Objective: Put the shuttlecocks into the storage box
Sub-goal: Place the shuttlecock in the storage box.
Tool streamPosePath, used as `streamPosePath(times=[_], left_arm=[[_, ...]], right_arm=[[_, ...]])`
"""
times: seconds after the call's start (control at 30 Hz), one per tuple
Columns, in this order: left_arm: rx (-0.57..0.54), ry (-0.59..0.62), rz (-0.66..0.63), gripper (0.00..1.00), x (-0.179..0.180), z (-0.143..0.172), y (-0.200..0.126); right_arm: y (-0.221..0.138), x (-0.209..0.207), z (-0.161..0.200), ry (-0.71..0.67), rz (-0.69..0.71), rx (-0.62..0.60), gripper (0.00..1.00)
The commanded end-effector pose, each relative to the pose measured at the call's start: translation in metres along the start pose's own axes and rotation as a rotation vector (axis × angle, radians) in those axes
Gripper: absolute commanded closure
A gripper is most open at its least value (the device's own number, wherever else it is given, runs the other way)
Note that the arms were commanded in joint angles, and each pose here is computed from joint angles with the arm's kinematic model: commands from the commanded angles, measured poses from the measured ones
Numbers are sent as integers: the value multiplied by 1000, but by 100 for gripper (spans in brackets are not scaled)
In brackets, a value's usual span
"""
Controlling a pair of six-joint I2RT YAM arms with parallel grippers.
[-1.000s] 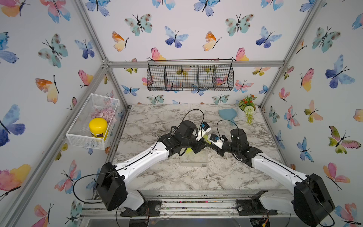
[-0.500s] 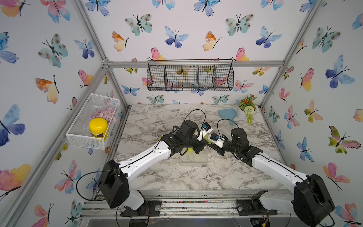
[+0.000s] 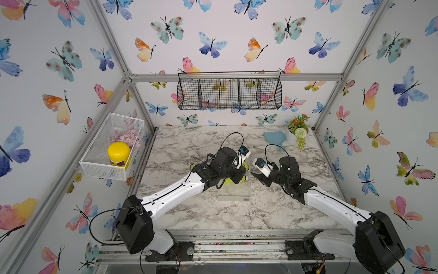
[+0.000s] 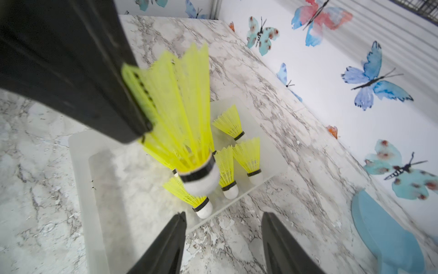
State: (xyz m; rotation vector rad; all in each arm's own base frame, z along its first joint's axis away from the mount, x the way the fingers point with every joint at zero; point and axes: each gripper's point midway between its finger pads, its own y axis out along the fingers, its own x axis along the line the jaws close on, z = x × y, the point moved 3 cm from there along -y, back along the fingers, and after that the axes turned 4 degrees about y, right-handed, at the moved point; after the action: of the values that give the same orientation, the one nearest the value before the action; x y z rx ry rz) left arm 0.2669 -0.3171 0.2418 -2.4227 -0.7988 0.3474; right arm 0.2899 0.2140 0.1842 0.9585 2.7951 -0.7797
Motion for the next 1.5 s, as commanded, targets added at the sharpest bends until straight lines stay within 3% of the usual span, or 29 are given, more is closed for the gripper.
streamPosePath(times=[0.0,0.23,0.9,1.47], left_arm=[[-75,-108,-87,100,15,-13,-15],[-67,-259,-42,100,13,-2,-16],[92,-595,179,100,-13,74,9],[116,-709,265,100,-22,102,38]], right_arm=[[-4,-15,4,45,126,4,42],[-9,-31,12,106,256,26,42],[-17,-32,10,127,271,21,42],[-15,-30,11,128,257,31,42]])
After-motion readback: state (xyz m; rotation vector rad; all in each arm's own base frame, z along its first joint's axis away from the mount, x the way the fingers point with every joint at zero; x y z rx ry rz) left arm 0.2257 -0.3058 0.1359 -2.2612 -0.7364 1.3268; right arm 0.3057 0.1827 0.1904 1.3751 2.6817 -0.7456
